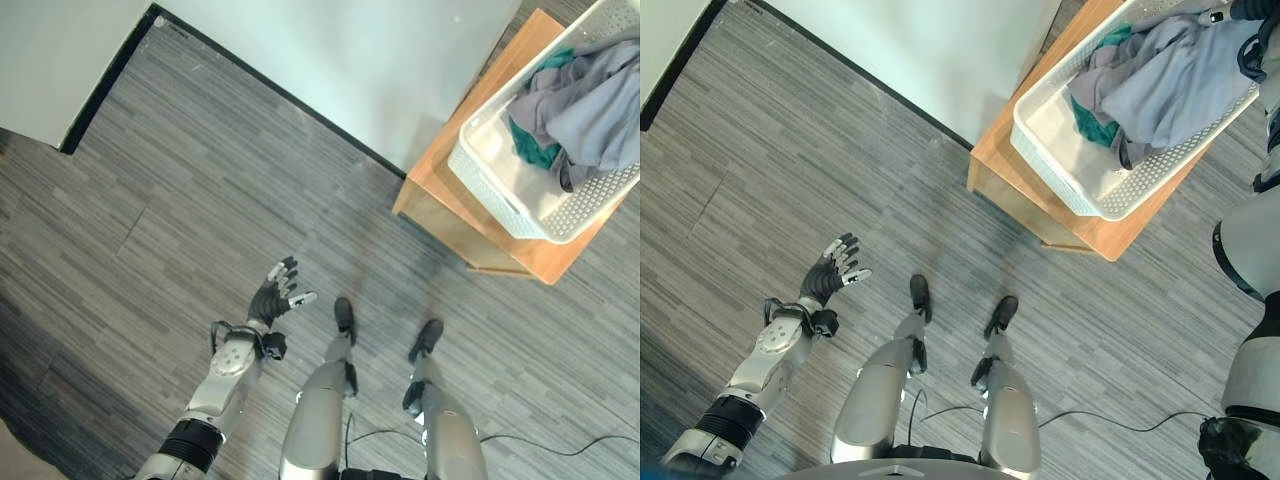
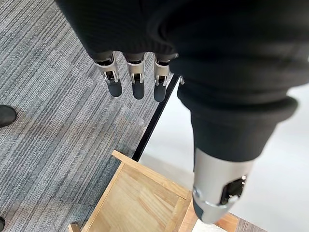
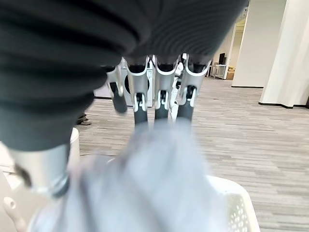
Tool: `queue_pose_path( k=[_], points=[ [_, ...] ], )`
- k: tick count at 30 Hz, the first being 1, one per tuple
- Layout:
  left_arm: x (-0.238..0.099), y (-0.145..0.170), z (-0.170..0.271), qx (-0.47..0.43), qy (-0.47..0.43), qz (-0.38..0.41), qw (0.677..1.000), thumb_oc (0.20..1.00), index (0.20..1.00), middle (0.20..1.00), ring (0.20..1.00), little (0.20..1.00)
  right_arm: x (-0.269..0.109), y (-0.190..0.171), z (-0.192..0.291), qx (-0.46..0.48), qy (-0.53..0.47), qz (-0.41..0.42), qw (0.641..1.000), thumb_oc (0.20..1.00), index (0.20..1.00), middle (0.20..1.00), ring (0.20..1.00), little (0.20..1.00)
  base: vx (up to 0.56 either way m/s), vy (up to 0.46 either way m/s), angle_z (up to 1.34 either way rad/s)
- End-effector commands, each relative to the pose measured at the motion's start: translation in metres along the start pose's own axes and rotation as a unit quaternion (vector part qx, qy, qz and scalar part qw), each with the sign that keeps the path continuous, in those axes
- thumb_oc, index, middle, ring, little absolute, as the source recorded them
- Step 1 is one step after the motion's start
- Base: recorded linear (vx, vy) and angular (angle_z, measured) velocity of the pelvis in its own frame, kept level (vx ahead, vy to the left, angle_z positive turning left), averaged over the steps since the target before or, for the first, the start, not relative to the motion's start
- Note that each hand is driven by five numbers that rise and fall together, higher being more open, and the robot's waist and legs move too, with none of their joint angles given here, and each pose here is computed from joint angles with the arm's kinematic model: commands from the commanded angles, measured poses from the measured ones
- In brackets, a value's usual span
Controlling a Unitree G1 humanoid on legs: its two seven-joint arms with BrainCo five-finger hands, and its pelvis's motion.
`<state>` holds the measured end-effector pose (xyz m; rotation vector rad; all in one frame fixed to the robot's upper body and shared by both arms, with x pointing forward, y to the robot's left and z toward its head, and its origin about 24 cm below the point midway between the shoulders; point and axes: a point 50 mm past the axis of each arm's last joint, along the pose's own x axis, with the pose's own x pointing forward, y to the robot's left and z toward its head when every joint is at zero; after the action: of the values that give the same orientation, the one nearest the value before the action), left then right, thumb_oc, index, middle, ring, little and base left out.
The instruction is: Pick up bed clothes into laundry basket.
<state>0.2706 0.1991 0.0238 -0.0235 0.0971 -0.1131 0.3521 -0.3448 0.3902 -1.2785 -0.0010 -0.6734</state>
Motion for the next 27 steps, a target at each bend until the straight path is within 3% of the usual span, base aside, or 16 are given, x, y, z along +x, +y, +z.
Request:
queue_pose_path(
  k=[1,9,16,17,21,25,27],
  points=[
    [0.000,-0.005,0.021,0.018,-0.053,-0.027,0.998,1.000,1.000,1.000,1.000,1.000,-0.006,-0.077,-0.006,-0.009,0.021,-0.097,0.995,1.000,1.000,1.000,1.000,1.000,-0.07,0.000,0.01],
    [0.005,-0.003,0.024,0.020,-0.057,-0.021,0.998,1.000,1.000,1.000,1.000,1.000,-0.006,-0.075,-0.004,0.014,0.002,-0.088,0.996,1.000,1.000,1.000,1.000,1.000,0.00,0.000,0.00],
    [0.007,0.002,0.028,0.009,-0.071,0.001,0.997,1.000,1.000,1.000,1.000,1.000,-0.011,-0.050,0.011,0.093,-0.120,-0.068,0.986,1.000,1.000,1.000,1.000,1.000,0.00,0.008,-0.04],
    [0.007,0.003,0.026,-0.005,-0.073,0.017,0.997,1.000,1.000,1.000,1.000,1.000,-0.023,-0.038,0.012,0.137,-0.179,-0.054,0.973,1.000,1.000,1.000,1.000,1.000,0.00,0.000,0.00],
    [0.006,0.005,0.022,-0.016,-0.069,0.031,0.997,1.000,1.000,1.000,1.000,1.000,-0.048,0.003,-0.017,0.178,-0.206,-0.013,0.962,1.000,1.000,1.000,1.000,1.000,0.01,0.009,-0.05],
    [0.005,0.006,0.019,-0.014,-0.060,0.031,0.998,1.000,1.000,1.000,1.000,1.000,-0.098,0.066,-0.090,0.309,-0.142,0.023,0.940,1.000,1.000,1.000,1.000,1.000,0.05,-0.010,-0.06],
    [0.009,0.003,0.018,-0.009,-0.056,0.035,0.998,1.000,1.000,1.000,1.000,1.000,-0.127,0.098,-0.111,0.417,-0.096,-0.015,0.904,1.000,1.000,1.000,1.000,1.000,0.07,-0.007,-0.19]
  ],
)
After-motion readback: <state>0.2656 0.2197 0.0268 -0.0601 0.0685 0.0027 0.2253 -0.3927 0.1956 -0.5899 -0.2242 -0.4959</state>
